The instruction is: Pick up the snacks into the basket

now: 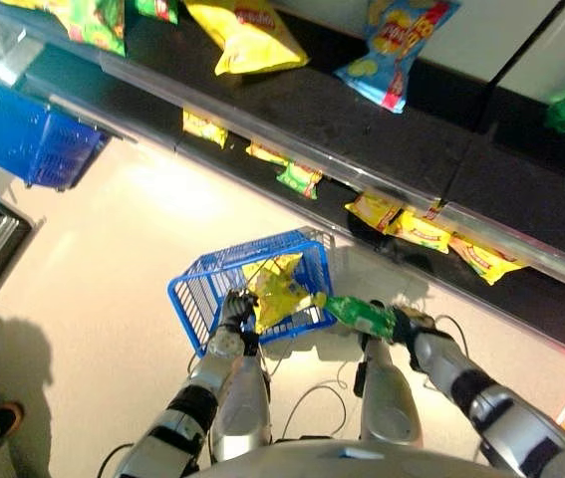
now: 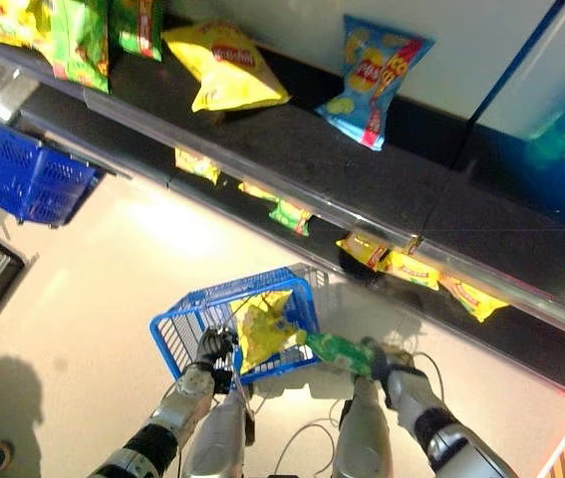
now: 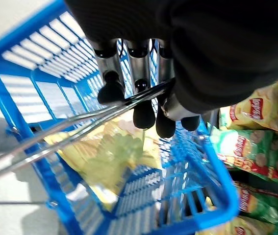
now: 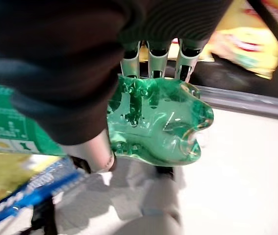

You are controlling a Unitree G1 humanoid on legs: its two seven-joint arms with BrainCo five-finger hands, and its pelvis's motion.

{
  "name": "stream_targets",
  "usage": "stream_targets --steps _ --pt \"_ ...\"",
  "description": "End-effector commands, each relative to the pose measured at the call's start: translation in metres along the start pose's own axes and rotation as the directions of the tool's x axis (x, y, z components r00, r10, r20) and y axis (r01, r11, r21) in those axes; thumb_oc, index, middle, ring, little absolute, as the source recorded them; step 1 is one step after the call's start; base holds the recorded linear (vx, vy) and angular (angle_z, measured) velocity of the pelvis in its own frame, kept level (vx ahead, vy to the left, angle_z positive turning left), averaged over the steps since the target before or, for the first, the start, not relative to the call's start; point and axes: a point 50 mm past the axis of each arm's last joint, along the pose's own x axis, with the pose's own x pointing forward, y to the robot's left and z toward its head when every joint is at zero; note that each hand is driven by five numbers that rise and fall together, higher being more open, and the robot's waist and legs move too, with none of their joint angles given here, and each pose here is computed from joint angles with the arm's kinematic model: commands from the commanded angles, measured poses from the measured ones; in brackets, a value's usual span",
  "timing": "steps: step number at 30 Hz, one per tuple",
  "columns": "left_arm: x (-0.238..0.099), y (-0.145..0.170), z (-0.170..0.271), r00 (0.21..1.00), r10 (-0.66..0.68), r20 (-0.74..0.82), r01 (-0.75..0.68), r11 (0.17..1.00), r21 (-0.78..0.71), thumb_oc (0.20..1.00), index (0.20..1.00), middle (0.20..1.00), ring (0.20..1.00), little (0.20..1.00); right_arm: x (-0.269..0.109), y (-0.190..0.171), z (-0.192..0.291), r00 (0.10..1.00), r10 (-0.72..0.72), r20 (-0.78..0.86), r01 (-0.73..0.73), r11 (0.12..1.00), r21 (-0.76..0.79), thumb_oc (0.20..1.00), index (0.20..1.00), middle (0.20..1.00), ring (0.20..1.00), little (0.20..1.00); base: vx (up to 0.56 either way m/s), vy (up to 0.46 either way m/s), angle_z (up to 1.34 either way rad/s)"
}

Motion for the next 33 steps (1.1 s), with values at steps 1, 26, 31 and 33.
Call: stream_targets --steps 1,26,31,33 --pt "0.007 -0.021 0.074 0.957 -0.091 0.275 0.090 0.996 0.015 0.200 0.200 0.200 0.200 0.200 0.010 -0.029 0.030 0.992 -0.095 0.081 0.095 0.995 0.005 0.200 0.200 0.200 0.200 0.200 -0.11 0.003 0.09" --pt "-0.071 -0.111 0.205 0.625 -0.379 0.683 0.582 0.809 -0.083 0.200 0.200 0.200 0.200 0.200 0.020 -0.110 0.125 0.921 -0.340 0.189 0.327 0.940 0.098 1.000 1.000 1.000 1.000 1.000 -0.05 0.018 0.07" --pt "-0.071 -0.109 0.205 0.628 -0.371 0.684 0.574 0.814 -0.086 0.200 0.200 0.200 0.200 0.200 0.024 -0.094 0.103 0.953 -0.287 0.100 0.270 0.951 0.154 1.000 1.000 1.000 1.000 1.000 0.02 0.023 0.12" --pt "-0.066 -0.105 0.202 0.650 -0.356 0.671 0.552 0.829 -0.094 0.200 0.200 0.200 0.200 0.200 0.025 -0.082 0.087 0.965 -0.258 0.045 0.244 0.950 0.194 1.000 1.000 1.000 1.000 1.000 0.03 0.015 0.03"
